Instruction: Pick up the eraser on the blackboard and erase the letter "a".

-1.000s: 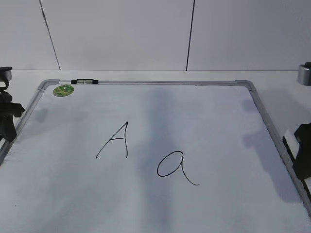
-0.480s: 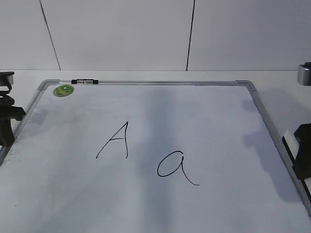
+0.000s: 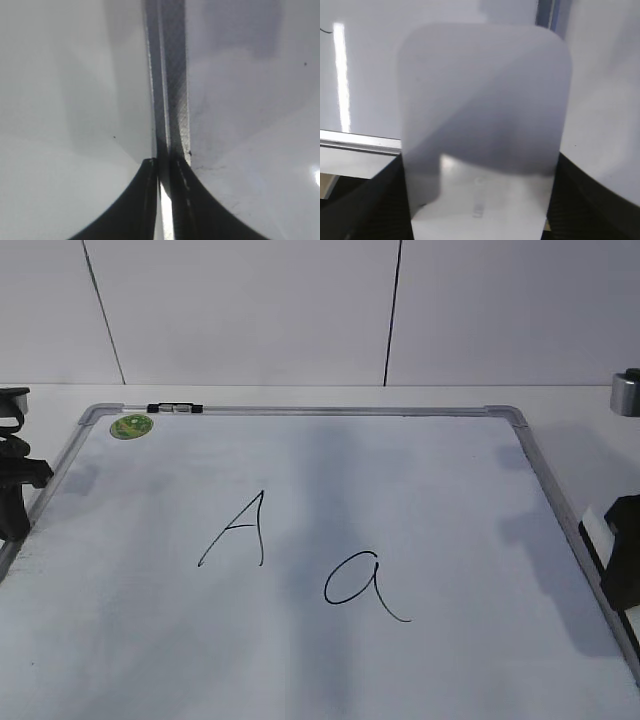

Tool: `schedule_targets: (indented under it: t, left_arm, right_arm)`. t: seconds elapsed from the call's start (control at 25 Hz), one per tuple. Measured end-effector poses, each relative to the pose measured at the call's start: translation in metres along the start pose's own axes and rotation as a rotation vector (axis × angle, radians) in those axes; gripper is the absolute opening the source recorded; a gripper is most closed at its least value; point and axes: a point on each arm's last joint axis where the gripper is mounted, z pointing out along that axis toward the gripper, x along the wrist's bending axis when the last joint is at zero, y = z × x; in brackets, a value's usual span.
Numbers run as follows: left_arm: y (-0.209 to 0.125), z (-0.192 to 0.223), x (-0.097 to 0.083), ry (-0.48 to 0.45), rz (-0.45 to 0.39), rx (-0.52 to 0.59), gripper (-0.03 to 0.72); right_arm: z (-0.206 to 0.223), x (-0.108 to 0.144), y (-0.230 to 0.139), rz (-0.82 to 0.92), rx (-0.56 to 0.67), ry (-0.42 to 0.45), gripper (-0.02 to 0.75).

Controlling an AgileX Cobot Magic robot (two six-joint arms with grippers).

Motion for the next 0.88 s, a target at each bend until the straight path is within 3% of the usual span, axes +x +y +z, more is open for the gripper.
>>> schedule_targets:
  t: [0.24, 0.88]
  left_arm:
    - [0.0, 0.0, 0.0, 0.0, 0.0, 0.0, 0.054]
    - [0.0, 0.0, 0.0, -0.002, -0.001, 0.0, 0.054]
  right_arm:
    - [0.006, 0.015, 0.004, -0.07, 0.025, -0.001, 0.559]
    - [0.054, 0.086, 0.074, -0.293, 0.082, -0.063, 0.559]
